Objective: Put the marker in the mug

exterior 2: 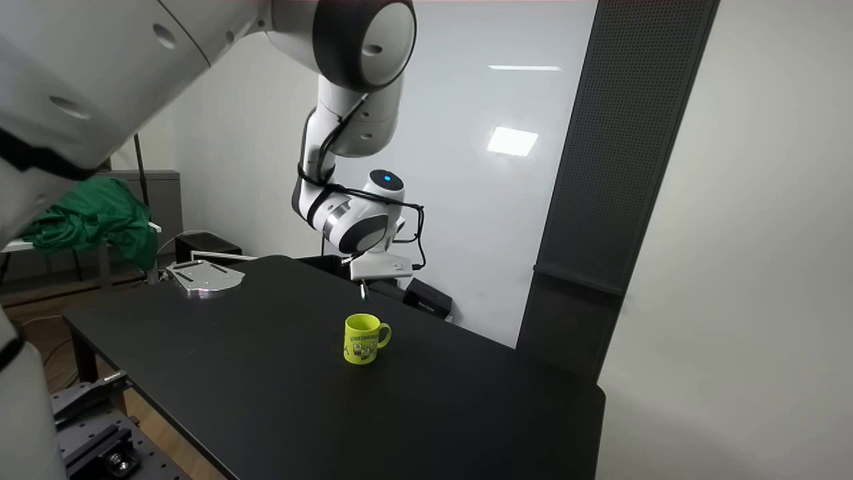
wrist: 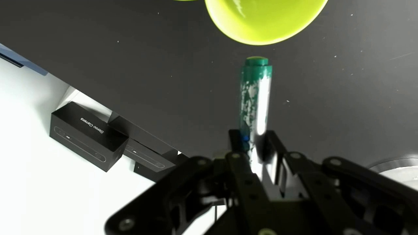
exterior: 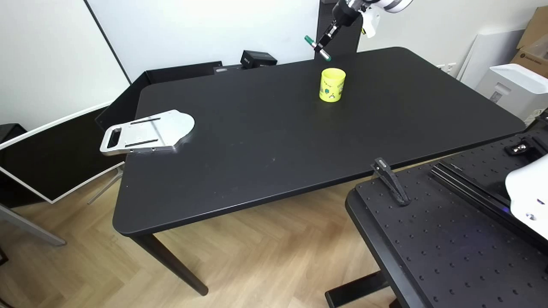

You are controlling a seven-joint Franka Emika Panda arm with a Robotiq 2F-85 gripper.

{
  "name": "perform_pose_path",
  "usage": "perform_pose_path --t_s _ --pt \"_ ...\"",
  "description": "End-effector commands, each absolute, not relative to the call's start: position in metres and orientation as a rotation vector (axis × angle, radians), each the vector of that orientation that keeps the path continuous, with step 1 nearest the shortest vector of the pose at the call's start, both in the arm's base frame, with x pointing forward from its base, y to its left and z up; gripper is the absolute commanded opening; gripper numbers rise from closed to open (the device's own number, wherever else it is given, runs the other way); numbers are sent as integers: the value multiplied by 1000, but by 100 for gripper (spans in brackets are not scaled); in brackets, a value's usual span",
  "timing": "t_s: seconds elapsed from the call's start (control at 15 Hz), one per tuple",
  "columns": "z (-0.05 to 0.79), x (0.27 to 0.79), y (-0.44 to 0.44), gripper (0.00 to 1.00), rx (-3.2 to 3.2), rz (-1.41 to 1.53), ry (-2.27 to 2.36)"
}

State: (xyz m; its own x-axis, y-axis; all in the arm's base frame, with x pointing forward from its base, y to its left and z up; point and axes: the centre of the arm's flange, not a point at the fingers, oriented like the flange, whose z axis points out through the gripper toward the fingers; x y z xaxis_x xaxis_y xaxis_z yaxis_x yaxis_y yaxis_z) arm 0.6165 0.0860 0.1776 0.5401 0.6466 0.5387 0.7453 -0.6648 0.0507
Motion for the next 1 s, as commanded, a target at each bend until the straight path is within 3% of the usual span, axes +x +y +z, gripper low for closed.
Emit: perform_pose_path --t_s 0.0,0.93 --pt "168 611 80 5 -2565 -817 -1124" --pt "140 601 71 5 -2545 -799 -1065"
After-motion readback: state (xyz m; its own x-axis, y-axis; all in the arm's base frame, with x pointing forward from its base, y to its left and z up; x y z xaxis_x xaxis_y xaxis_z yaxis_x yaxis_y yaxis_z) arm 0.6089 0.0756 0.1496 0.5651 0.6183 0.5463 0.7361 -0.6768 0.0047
